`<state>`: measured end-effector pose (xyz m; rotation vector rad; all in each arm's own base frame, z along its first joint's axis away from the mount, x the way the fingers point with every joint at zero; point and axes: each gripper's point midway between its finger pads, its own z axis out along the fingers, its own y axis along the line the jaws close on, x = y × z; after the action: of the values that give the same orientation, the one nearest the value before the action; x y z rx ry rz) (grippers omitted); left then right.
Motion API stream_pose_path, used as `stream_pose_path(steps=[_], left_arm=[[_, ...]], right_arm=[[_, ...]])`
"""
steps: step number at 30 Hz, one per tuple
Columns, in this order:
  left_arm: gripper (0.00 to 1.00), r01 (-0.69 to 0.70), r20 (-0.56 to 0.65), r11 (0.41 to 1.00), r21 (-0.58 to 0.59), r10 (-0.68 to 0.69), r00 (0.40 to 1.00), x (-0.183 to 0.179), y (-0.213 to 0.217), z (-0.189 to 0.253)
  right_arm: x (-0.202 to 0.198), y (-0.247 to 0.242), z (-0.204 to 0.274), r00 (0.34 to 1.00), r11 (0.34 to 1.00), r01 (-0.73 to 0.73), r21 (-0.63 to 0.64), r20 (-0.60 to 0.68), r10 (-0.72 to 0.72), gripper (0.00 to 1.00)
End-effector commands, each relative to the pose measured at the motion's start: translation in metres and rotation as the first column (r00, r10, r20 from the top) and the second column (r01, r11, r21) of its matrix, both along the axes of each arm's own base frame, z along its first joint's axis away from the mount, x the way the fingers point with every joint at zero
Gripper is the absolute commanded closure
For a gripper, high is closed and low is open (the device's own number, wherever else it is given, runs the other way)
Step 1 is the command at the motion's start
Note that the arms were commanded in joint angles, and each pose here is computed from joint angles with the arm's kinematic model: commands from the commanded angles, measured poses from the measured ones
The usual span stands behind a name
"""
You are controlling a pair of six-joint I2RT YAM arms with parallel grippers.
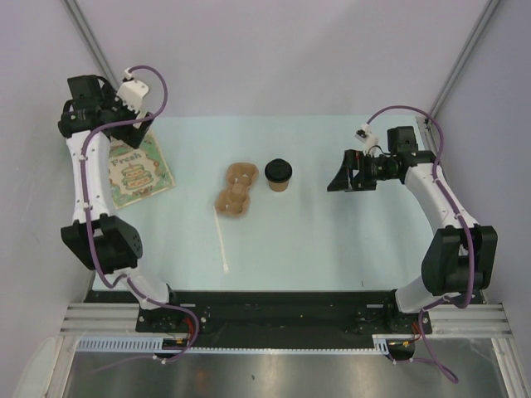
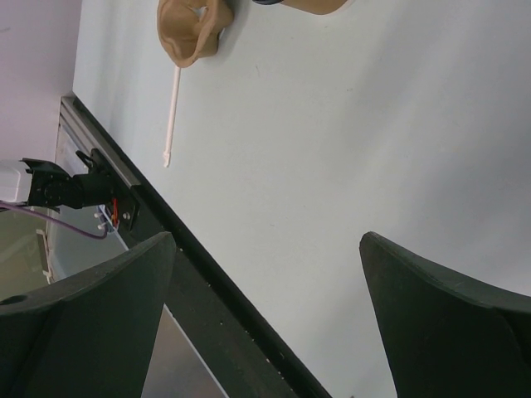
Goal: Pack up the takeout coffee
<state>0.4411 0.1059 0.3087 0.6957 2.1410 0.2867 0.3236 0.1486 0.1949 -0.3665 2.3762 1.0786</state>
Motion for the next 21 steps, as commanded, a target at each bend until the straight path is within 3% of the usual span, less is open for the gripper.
stream_pose_path(steps=[1, 9, 12, 15, 16, 18, 19, 21], left_arm=[[0.0, 0.083, -0.005, 0.995, 0.06, -0.083, 0.997, 0.01, 0.003, 0.008], [0.04, 0.116, -0.094, 0.989, 0.09, -0.108, 0.99, 0.018, 0.01, -0.024], [0.17, 0.153, -0.128, 0.986, 0.071, -0.143, 0.981, 0.01, 0.003, -0.028], [0.46, 0.234, -0.143, 0.972, 0.032, -0.227, 0.963, -0.007, -0.015, -0.021], [0.64, 0.265, -0.12, 0.964, 0.032, -0.26, 0.958, -0.011, -0.022, -0.012], [0.8, 0.285, -0.098, 0.958, 0.041, -0.28, 0.955, -0.016, -0.028, -0.004], [1.0, 0.291, -0.07, 0.955, 0.054, -0.288, 0.955, -0.02, -0.031, 0.008], [1.0, 0.326, -0.046, 0.943, 0.061, -0.323, 0.945, -0.026, -0.04, 0.02]], right_arm=[[0.004, 0.001, 0.017, 0.999, 0.999, -0.01, 0.034, 0.045, 0.008, 0.01], [0.006, -0.003, 0.022, 0.999, 0.998, 0.0, 0.064, 0.045, -0.003, 0.0], [0.007, -0.007, 0.025, 0.999, 0.998, 0.004, 0.066, 0.054, -0.007, 0.0], [0.01, -0.016, 0.035, 0.997, 0.997, 0.024, 0.076, 0.07, -0.03, 0.0], [0.009, -0.017, 0.038, 0.997, 0.996, 0.023, 0.09, 0.072, -0.029, 0.0], [0.012, -0.028, 0.049, 0.993, 0.994, 0.044, 0.102, 0.102, -0.055, 0.0], [0.013, -0.032, 0.053, 0.992, 0.993, 0.049, 0.105, 0.113, -0.061, 0.0], [0.019, -0.046, 0.062, 0.984, 0.993, 0.07, 0.092, 0.156, -0.084, 0.0]])
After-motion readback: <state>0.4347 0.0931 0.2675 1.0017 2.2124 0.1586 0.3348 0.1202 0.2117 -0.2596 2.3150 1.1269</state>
